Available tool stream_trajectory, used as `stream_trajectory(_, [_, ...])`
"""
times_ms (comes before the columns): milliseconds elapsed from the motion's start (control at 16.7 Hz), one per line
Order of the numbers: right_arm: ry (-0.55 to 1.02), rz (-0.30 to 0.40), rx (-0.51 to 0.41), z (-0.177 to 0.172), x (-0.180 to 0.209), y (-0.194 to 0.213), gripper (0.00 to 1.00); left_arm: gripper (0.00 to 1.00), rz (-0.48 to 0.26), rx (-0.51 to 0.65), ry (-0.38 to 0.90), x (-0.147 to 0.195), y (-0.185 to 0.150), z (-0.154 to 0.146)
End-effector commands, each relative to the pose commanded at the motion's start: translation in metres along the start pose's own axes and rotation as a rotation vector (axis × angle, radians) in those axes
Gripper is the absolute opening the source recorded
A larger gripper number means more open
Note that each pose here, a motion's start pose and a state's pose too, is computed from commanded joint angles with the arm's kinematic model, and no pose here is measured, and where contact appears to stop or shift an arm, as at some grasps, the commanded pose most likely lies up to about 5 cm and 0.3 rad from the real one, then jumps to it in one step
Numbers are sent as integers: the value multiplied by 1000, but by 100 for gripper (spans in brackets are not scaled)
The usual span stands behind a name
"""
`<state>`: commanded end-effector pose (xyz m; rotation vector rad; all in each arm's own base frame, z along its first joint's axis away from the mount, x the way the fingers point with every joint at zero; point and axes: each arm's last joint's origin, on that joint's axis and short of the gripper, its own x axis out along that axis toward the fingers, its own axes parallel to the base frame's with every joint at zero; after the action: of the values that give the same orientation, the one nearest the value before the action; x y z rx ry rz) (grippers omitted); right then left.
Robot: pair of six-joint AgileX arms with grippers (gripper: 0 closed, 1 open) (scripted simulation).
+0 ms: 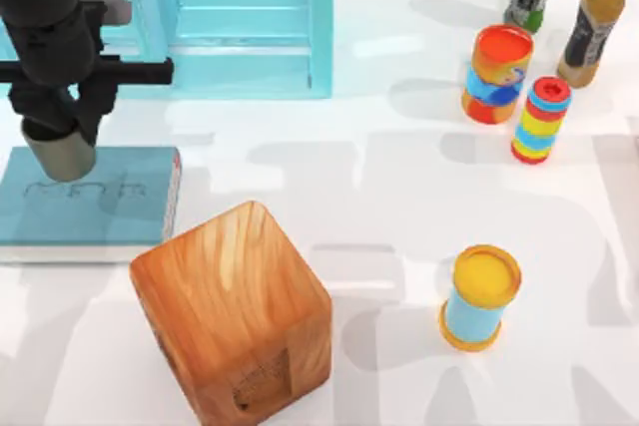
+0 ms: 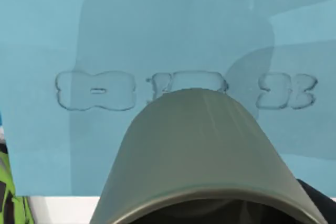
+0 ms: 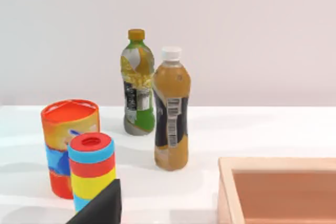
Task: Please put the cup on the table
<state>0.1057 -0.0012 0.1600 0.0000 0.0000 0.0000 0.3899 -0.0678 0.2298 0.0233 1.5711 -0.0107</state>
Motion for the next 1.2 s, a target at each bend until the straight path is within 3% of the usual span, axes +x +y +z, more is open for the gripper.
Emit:
stream_trajectory(240, [0,0,0,0,0,0,100,0,1,0,6,2,-1,1])
stream_trajectory(420, [0,0,0,0,0,0,100,0,8,2,32,5,-28,6])
stream_trajectory(720, [0,0,0,0,0,0,100,0,12,4,17,-8,-135,7])
stream_trajectory(960, [0,0,0,0,0,0,100,0,-8,-1,-20,-22,-227,-25])
stream_trajectory(1200, [0,0,0,0,0,0,100,0,-4,-2,-15,-21,-275,-58])
